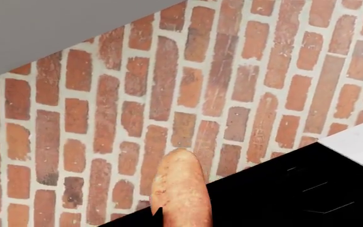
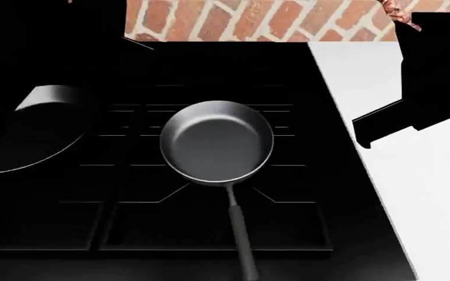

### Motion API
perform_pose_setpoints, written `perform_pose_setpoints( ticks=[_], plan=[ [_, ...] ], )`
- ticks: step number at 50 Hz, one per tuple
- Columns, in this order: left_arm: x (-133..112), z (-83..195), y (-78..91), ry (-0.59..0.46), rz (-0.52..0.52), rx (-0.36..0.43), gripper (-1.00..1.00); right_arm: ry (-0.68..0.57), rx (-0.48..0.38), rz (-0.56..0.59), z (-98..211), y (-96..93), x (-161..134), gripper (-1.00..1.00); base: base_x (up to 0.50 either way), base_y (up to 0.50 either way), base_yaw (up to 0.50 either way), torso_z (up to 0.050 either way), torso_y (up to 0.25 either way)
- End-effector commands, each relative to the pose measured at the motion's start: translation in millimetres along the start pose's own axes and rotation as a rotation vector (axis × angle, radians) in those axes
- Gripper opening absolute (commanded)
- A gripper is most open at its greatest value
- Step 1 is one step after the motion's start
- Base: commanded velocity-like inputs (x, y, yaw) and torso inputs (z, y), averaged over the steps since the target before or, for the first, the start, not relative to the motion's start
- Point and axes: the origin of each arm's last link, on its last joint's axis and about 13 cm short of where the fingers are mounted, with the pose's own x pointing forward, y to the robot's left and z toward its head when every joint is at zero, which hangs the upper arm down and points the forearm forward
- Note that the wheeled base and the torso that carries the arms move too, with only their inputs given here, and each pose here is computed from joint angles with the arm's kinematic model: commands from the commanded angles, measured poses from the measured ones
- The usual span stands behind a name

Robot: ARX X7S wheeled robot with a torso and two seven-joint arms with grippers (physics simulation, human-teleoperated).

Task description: Place both pans onto different burners. Then place the sweet potato and the kebabs on different pans.

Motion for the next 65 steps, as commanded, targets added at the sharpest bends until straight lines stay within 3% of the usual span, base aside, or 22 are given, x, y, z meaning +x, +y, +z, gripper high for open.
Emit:
perform_pose_setpoints(
  ticks=[1, 25, 36, 44, 65],
  plan=[
    [-1, 1, 1.6, -0.005, 0.007, -0.009, -1.0, -0.011, -0.007, -0.005, 2, -0.6, 0, -1.0, 0.0, 0.5, 0.0, 0.0, 0.0],
    [-2, 0, 3.9, -0.005, 0.017, -0.014, -1.0, -0.006, -0.001, 0.024, 1, 1.6, 0, -1.0, 0.0, 0.49, 0.0, 0.0, 0.0],
    [-5, 2, 8.1, -0.008, 0.03, -0.02, -1.0, 0.008, 0.094, 0.058, 7, 2.9, 0, -1.0, 0.0, 0.0, 0.0, 0.0, 0.0],
    [-4, 0, 9.1, -0.002, 0.031, -0.028, -1.0, 0.077, 0.154, 0.069, 6, 7.8, 20, -1.0, 0.0, 0.0, 0.0, 0.0, 0.0],
    [-5, -5, 10.9, 0.001, 0.036, -0.039, -1.0, 0.271, 0.18, 0.102, -14, 22.4, 59, -1.0, 0.0, 0.0, 0.0, 0.0, 0.0]
  ],
)
